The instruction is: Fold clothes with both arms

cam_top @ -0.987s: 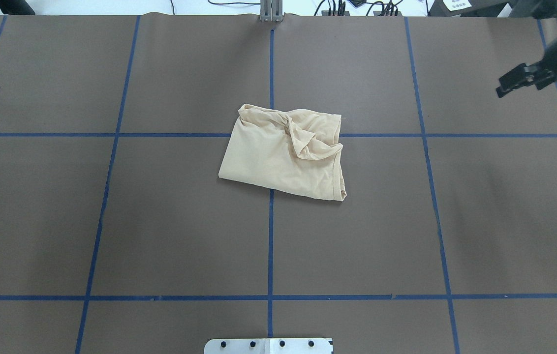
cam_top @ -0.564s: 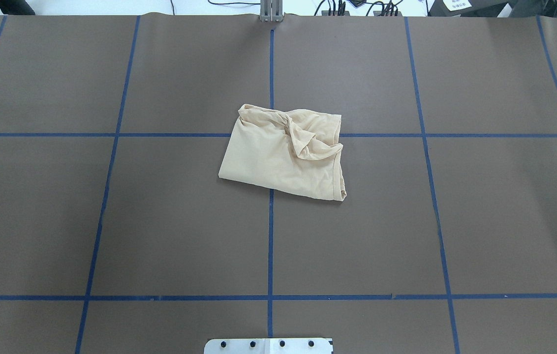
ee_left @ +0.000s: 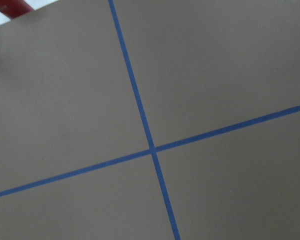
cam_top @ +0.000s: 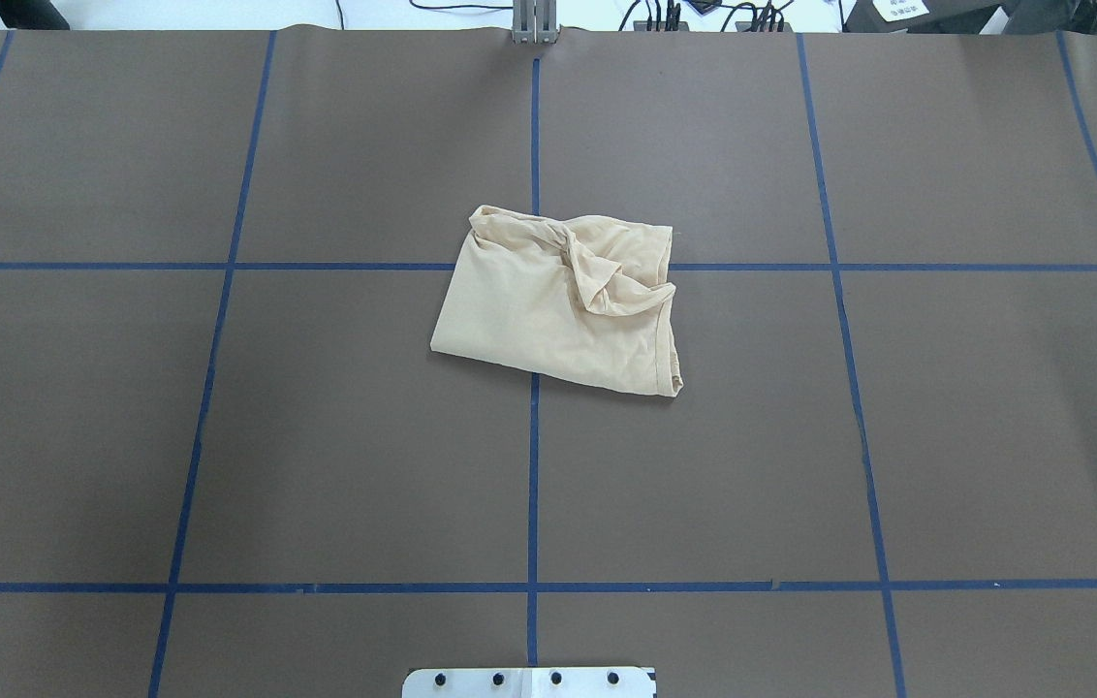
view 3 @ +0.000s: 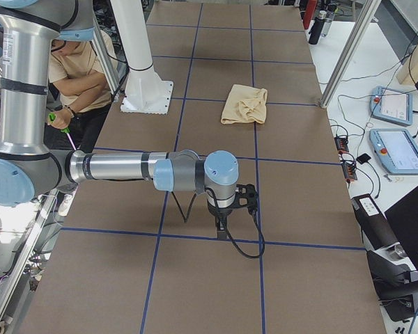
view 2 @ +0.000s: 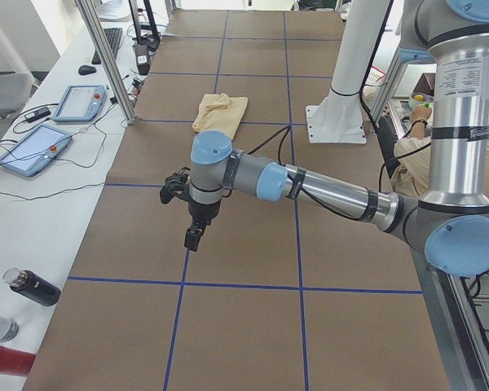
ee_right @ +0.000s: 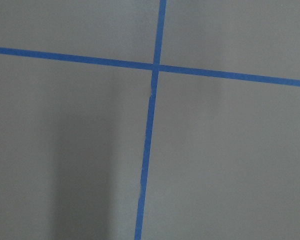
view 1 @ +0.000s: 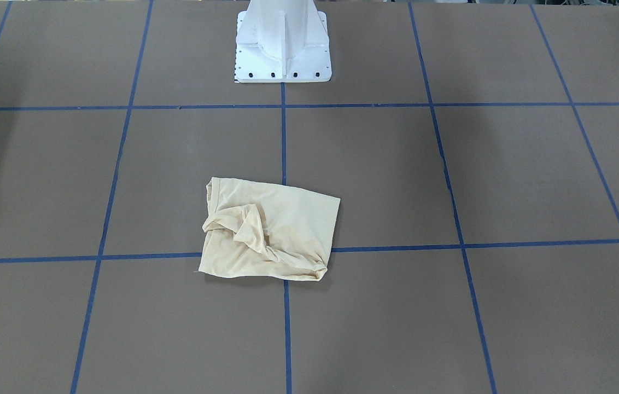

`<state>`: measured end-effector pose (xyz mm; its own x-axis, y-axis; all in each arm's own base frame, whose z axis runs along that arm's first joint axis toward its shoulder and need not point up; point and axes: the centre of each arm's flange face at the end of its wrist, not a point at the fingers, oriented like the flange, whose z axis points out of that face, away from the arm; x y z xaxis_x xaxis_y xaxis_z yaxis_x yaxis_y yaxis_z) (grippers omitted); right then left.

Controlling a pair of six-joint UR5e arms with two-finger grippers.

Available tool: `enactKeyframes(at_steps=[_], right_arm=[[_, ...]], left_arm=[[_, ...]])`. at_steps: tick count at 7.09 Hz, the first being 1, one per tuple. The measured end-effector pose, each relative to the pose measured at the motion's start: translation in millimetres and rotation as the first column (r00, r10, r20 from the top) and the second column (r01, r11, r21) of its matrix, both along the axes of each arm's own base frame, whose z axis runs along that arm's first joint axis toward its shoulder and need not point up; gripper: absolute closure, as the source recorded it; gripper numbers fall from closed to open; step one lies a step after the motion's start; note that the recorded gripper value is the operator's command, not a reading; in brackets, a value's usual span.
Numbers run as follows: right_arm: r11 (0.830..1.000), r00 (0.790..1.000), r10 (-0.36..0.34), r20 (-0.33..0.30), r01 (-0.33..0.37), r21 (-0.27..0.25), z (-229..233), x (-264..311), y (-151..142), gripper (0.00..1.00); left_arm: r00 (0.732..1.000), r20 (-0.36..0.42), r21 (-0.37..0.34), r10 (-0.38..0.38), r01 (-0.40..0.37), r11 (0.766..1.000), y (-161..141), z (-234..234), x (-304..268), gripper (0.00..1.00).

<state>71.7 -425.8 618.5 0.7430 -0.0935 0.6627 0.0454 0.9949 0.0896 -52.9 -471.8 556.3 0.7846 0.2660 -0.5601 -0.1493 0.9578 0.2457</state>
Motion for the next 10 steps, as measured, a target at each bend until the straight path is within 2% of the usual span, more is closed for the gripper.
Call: enactKeyframes(at_steps=[1, 3, 4, 5, 7, 10], right_arm=[[1.000, 1.000, 0.001, -0.008, -0.001, 0.003, -6.5, 0.8, 0.4, 0.00], [1.000, 1.000, 0.002, -0.022, -0.002, -0.010, -3.2, 1.7, 6.1, 0.00], [1.000, 1.000, 0.001, -0.023, -0.002, -0.024, 2.5, 1.6, 13.3, 0.00], [0.999, 1.000, 0.003, -0.027, -0.004, -0.033, 5.5, 1.8, 17.5, 0.00], [0.999, 1.000, 0.010, -0.023, -0.011, -0.042, 7.3, 1.5, 20.2, 0.00], [1.000, 1.000, 0.009, -0.012, -0.009, -0.027, 3.8, 0.7, 19.1, 0.00]], left_arm=[[0.999, -0.019, -0.031, 0.043, -0.044, 0.999, 11.6, 22.9, -0.4, 0.00], [0.994, -0.108, -0.113, 0.029, -0.042, 0.993, 33.9, 48.2, 4.6, 0.00], [0.992, -0.128, -0.135, 0.020, -0.037, 0.990, 41.9, 53.7, 5.6, 0.00], [0.991, -0.135, -0.138, 0.023, -0.042, 0.990, 50.4, 57.4, 4.6, 0.00], [0.990, -0.136, -0.102, 0.030, -0.044, 0.994, 60.9, 59.5, -12.8, 0.00], [0.992, -0.128, -0.104, 0.016, -0.029, 0.994, 60.9, 64.2, -22.9, 0.00]])
